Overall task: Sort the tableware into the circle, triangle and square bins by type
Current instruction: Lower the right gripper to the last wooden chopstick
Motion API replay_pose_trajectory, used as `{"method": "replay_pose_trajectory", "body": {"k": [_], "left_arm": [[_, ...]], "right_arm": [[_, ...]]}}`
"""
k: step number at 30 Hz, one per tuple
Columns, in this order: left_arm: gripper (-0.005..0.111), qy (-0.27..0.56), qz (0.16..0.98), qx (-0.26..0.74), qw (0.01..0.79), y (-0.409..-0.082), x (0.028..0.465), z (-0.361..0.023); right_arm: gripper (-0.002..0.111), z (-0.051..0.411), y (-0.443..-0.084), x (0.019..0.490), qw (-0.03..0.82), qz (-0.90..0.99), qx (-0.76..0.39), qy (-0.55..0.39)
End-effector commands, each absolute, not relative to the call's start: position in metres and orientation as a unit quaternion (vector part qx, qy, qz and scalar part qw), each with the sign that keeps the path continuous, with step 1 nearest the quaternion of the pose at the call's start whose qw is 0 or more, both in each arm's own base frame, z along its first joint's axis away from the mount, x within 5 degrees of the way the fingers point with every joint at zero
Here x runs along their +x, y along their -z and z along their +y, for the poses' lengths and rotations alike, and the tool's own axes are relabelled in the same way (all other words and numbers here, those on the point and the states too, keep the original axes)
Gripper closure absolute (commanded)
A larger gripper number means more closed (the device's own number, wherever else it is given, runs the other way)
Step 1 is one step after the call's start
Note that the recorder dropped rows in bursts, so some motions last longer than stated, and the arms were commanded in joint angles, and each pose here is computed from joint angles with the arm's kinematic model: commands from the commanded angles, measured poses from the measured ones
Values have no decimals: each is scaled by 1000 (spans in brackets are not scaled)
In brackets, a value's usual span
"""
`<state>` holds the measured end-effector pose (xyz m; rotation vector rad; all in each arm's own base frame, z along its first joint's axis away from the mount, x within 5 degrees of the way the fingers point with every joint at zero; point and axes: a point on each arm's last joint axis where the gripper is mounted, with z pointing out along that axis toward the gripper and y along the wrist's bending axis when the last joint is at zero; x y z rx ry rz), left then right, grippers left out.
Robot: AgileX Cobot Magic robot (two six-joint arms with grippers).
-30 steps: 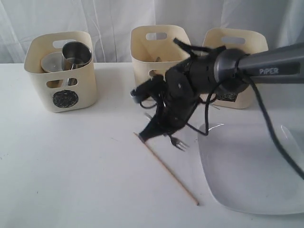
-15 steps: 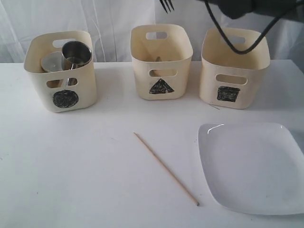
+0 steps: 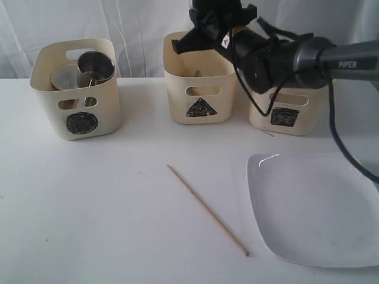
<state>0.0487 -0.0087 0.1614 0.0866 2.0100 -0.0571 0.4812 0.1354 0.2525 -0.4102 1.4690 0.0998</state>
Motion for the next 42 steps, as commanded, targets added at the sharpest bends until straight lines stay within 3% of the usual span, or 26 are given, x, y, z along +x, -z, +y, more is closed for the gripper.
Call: {"method": "replay_pose_trajectory", "body": {"k": [1, 7, 14, 18, 24, 25, 27, 29, 30, 32, 37, 42], "left_arm": [[107, 28, 846, 32, 532, -159, 48, -9], [107, 27, 846, 32, 531, -159, 48, -9], [107, 27, 846, 32, 531, -159, 48, -9], [107, 27, 846, 32, 531, -159, 48, -9], [107, 27, 846, 32, 531, -159, 48, -9], [107, 27, 846, 32, 531, -159, 48, -9], [107, 27, 846, 32, 531, -159, 48, -9], [107, 27, 846, 32, 531, -159, 48, -9], [107, 27, 846, 32, 531, -159, 48, -9], [107, 27, 846, 32, 531, -159, 48, -9], [107, 27, 846, 32, 531, -159, 48, -9], [107, 27, 846, 32, 531, -159, 48, -9]], "right_arm": [[103, 130, -226, 495, 741, 648, -171, -45], [72, 129, -216, 502, 719, 677, -129, -86], [69, 125, -233, 495, 678, 720, -123, -82], [69, 114, -259, 470, 547, 827, -123, -45], [70, 90, -301, 396, 294, 948, -120, 0], [70, 92, -305, 387, 270, 955, -120, -21], [70, 105, -309, 354, 145, 972, -139, -118], [70, 133, -307, 333, 99, 950, -164, -246], [70, 157, -297, 316, 73, 926, -206, -309], [70, 188, -275, 287, 22, 902, -257, -348], [70, 191, -204, 280, 34, 933, -322, -159], [70, 184, -198, 298, 96, 938, -320, -89]]}}
